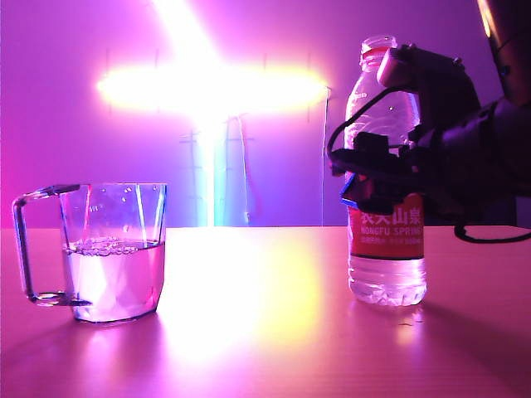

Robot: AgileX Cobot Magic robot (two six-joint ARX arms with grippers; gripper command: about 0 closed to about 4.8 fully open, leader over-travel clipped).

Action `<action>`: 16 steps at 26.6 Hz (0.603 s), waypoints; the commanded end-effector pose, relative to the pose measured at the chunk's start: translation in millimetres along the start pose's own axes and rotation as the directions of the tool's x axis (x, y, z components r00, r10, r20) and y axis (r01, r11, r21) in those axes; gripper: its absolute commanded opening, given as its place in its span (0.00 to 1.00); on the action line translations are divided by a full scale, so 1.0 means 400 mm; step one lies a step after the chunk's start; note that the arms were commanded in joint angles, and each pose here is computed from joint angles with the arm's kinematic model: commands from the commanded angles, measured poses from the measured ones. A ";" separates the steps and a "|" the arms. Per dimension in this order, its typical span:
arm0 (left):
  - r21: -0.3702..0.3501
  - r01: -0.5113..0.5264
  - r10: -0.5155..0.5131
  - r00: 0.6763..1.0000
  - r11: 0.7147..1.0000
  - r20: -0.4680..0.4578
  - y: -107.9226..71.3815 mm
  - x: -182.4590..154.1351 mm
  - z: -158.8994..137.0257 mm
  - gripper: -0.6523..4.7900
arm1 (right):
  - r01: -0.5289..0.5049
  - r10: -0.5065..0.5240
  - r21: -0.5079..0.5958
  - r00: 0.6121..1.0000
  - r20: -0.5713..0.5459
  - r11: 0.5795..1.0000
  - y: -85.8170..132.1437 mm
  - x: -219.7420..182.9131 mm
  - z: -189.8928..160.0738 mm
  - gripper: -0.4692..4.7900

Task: Pick up the mineral water bottle on the table and pour water into the mug until it's half full.

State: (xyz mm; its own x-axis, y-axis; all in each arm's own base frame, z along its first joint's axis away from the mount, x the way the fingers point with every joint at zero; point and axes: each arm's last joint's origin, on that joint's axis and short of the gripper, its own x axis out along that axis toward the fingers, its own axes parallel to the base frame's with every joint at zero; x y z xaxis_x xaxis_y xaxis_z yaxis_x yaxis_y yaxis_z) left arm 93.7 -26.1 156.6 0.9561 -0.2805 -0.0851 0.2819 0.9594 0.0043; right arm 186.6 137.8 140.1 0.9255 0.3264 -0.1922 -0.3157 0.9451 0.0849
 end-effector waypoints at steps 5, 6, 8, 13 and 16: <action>-0.002 0.004 -0.004 1.000 1.000 0.015 0.000 -0.001 0.006 0.12 | -0.005 0.005 0.001 1.000 -0.009 1.000 -0.003 -0.013 -0.012 0.83; -0.002 0.005 -0.004 1.000 1.000 0.015 0.000 -0.001 0.006 0.12 | -0.008 0.008 0.003 1.000 -0.008 1.000 -0.004 -0.019 -0.018 0.83; -0.002 0.005 -0.004 1.000 1.000 0.015 0.000 -0.001 0.006 0.12 | -0.008 0.009 0.025 1.000 -0.012 1.000 -0.010 -0.031 -0.030 0.94; -0.002 0.005 -0.004 1.000 1.000 0.016 0.000 -0.001 0.006 0.12 | -0.057 0.055 0.064 0.998 0.026 0.996 -0.017 -0.078 -0.053 1.00; -0.002 0.004 -0.004 1.000 1.000 0.015 0.000 -0.001 0.006 0.12 | -0.106 0.101 0.069 0.993 0.063 0.992 -0.011 -0.117 -0.061 1.00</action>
State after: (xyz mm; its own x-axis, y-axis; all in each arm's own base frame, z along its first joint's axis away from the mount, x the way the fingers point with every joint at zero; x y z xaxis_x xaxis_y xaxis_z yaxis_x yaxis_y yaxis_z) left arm 93.7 -26.2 156.6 0.9560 -0.2809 -0.0851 0.2823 0.9593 0.0043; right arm 143.9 118.7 119.0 0.8980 0.3999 -0.1834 -0.3773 0.9144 0.1465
